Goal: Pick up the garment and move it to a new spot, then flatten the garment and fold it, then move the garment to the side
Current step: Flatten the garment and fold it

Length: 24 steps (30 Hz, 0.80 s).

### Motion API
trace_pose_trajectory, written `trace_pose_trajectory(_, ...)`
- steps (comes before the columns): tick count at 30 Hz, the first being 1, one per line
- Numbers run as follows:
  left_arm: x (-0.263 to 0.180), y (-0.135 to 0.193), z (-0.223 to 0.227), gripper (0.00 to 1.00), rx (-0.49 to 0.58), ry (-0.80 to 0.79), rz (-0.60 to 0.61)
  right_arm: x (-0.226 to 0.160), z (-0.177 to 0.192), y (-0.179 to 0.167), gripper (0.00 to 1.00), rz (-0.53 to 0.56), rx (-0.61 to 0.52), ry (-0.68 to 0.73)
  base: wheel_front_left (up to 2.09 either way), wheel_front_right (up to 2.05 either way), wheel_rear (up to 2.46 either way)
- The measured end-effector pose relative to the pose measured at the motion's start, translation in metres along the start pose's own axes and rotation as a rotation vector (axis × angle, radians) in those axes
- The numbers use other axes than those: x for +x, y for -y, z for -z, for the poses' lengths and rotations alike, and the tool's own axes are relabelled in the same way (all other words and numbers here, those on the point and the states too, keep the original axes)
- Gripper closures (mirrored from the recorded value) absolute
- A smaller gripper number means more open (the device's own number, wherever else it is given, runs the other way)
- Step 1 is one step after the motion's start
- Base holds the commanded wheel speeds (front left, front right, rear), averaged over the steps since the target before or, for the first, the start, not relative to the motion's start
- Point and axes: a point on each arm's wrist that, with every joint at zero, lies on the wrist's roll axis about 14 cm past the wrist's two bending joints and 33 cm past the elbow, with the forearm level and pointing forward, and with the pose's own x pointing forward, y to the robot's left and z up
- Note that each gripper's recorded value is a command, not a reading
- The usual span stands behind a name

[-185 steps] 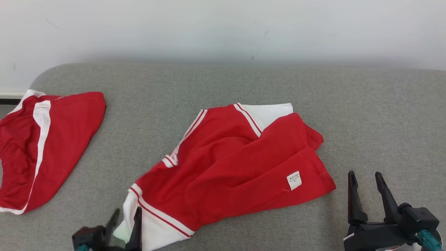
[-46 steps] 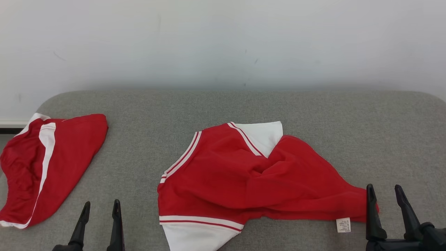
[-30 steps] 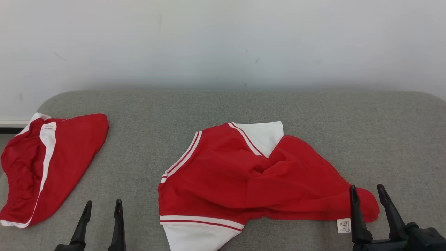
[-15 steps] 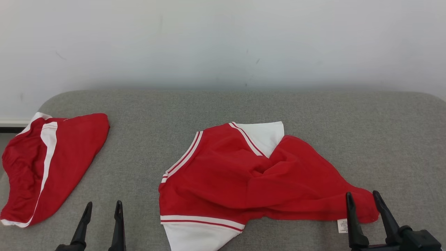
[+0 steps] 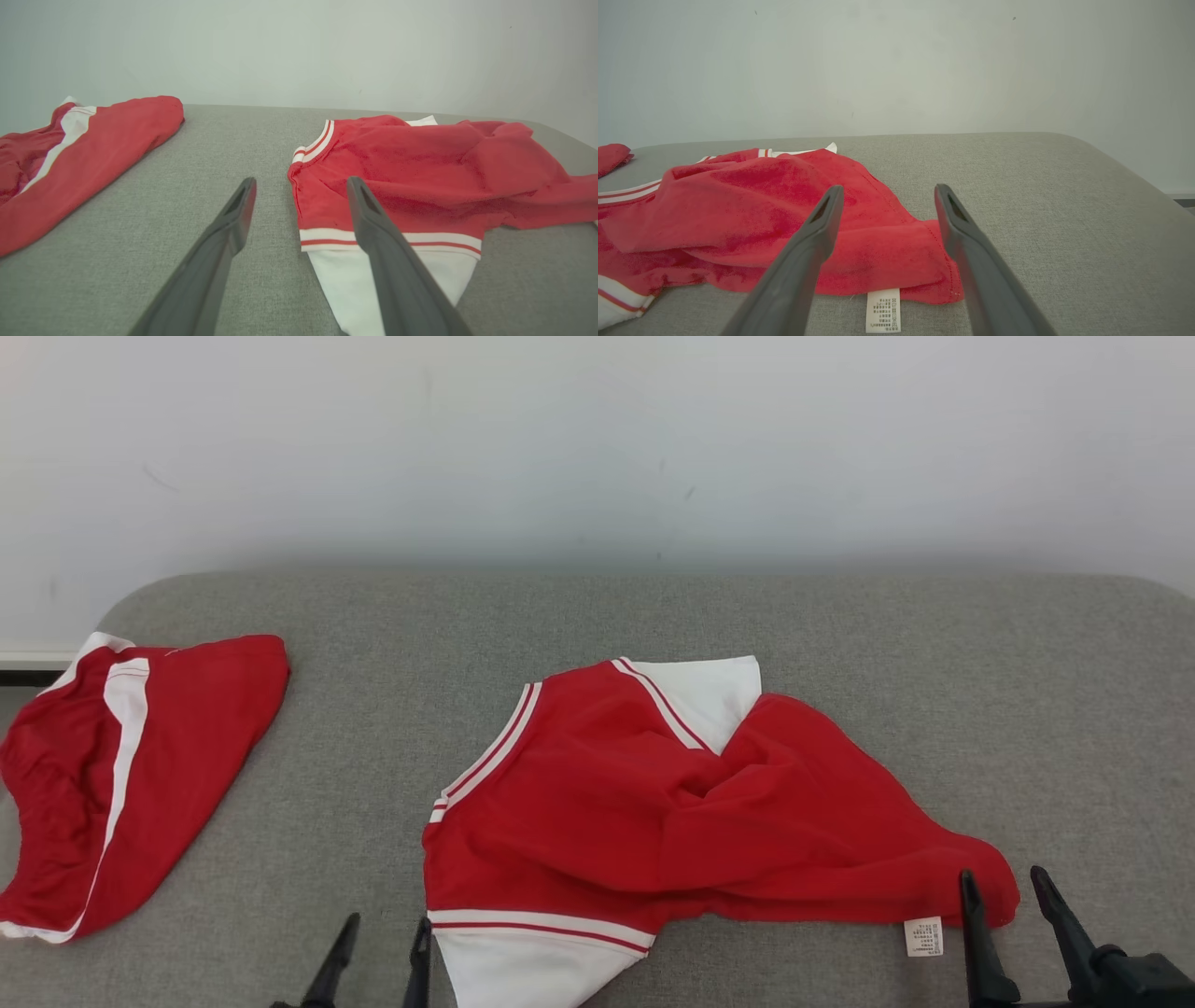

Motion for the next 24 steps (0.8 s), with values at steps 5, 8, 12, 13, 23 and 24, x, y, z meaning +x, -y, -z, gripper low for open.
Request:
trace_pose_trajectory(5, 0.001, 0.024, 0.033, 0.0, -0.031, -0.107, 0.071, 0.004, 0.014, 0.017, 0.0, 0.029, -0.024, -0.054, 0.0, 0.0, 0.0)
trace_pose_trajectory(8, -0.002, 0.03, 0.057, 0.0, -0.046, -0.189, 0.092, 0.006, 0.025, 0.026, 0.0, 0.042, -0.034, -0.094, 0.0, 0.0, 0.0)
trace_pose_trajectory(12, -0.003, 0.034, 0.076, 0.0, -0.058, -0.253, 0.105, 0.004, 0.043, 0.035, 0.0, 0.061, -0.036, -0.156, 0.0, 0.0, 0.0)
trace_pose_trajectory(13, -0.005, 0.034, 0.081, 0.0, -0.062, -0.272, 0.103, 0.004, 0.046, 0.037, 0.0, 0.063, -0.04, -0.17, 0.0, 0.0, 0.0)
trace_pose_trajectory(23, -0.018, 0.042, 0.113, 0.0, -0.145, -0.388, 0.1, 0.011, 0.07, 0.045, 0.0, 0.077, -0.034, -0.256, 0.0, 0.0, 0.0)
trace_pose_trajectory(24, -0.019, 0.044, 0.115, 0.0, -0.15, -0.396, 0.105, 0.012, 0.072, 0.045, 0.0, 0.079, -0.033, -0.263, 0.0, 0.0, 0.0)
